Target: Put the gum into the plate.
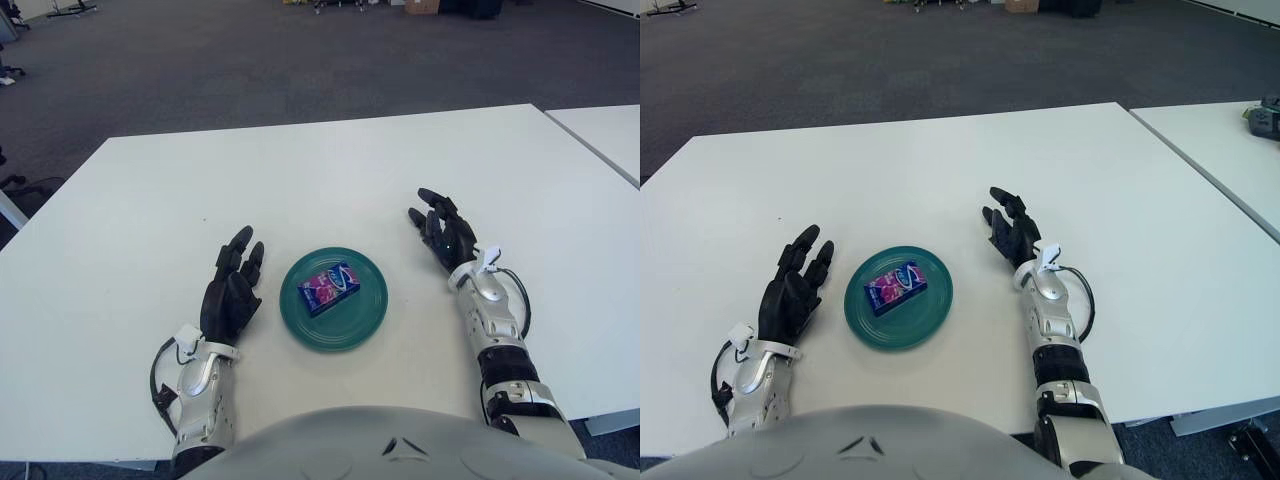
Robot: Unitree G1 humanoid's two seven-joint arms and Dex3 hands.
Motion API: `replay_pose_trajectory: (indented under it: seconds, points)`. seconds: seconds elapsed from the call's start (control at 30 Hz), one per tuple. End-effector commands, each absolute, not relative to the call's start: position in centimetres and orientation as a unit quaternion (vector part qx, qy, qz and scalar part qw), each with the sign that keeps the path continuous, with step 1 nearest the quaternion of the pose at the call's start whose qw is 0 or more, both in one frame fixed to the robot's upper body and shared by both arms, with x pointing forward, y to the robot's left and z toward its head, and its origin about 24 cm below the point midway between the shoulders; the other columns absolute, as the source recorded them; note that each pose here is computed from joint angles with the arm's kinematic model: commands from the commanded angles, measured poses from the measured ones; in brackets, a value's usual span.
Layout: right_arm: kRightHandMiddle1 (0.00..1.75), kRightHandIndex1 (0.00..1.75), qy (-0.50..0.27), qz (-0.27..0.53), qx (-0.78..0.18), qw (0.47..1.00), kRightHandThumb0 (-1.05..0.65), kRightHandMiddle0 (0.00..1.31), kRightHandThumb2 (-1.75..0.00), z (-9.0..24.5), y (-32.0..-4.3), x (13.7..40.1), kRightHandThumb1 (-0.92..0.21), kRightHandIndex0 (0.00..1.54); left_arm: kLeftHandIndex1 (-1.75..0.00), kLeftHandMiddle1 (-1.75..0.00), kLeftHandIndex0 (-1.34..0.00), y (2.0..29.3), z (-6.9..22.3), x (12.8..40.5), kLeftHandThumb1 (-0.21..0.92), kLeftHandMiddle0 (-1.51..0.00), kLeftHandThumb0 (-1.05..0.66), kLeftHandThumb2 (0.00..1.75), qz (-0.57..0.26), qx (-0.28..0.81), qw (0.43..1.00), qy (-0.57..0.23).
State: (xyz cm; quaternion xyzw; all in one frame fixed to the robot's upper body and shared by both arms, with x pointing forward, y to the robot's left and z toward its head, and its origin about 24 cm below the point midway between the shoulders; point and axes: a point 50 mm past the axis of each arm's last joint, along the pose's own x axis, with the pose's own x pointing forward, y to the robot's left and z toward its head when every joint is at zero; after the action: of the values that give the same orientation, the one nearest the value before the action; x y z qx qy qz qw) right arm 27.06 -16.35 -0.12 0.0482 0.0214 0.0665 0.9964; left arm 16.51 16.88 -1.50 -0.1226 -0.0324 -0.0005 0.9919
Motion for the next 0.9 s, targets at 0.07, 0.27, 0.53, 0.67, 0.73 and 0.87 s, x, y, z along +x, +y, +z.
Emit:
replay_pose_trajectory:
  seconds: [0.07, 0.27, 0.53, 0.67, 0.73, 0.87]
  points:
    - [0.54, 0.00, 0.052, 0.084, 0.027, 0.995, -0.80, 0.00, -0.75, -2.1, -14.4, 25.3, -0.92, 0.27, -0.27, 0.00, 0.00, 15.5, -2.1, 15.5, 0.92, -0.02, -1.03, 0.96, 0.025, -0.101, 0.994, -0.017]
    - [0.34, 0.01, 0.035, 0.101, -0.012, 0.994, -0.80, 0.00, -0.80, -2.3, -13.2, 24.0, -0.92, 0.14, -0.13, 0.00, 0.00, 15.0, -1.7, 15.9, 0.92, 0.00, -1.04, 0.98, 0.025, -0.075, 0.996, -0.032]
    - [0.07, 0.00, 0.024, 0.109, -0.046, 0.993, -0.87, 0.00, -0.99, -3.0, -12.8, 23.1, -0.92, 0.02, -0.07, 0.00, 0.00, 14.9, -1.8, 16.3, 0.92, 0.00, -1.05, 1.02, 0.017, -0.083, 0.995, -0.044]
    - [0.03, 0.00, 0.029, 0.100, -0.060, 0.993, -0.93, 0.00, -1.11, -3.3, -12.7, 22.8, -0.92, 0.01, -0.06, 0.00, 0.00, 14.9, -2.0, 16.3, 0.92, 0.00, -1.05, 1.04, 0.014, -0.091, 0.995, -0.043]
    - [0.03, 0.00, 0.034, 0.097, -0.064, 0.993, -0.95, 0.00, -1.14, -3.6, -12.5, 22.7, -0.92, 0.01, -0.05, 0.00, 0.00, 14.9, -2.2, 16.3, 0.92, 0.00, -1.05, 1.04, 0.014, -0.096, 0.994, -0.042]
    - [0.04, 0.00, 0.042, 0.091, -0.060, 0.993, -0.98, 0.01, -1.19, -4.1, -12.1, 22.6, -0.92, 0.00, -0.05, 0.00, 0.00, 14.9, -2.6, 16.2, 0.92, 0.00, -1.05, 1.06, 0.013, -0.107, 0.993, -0.039]
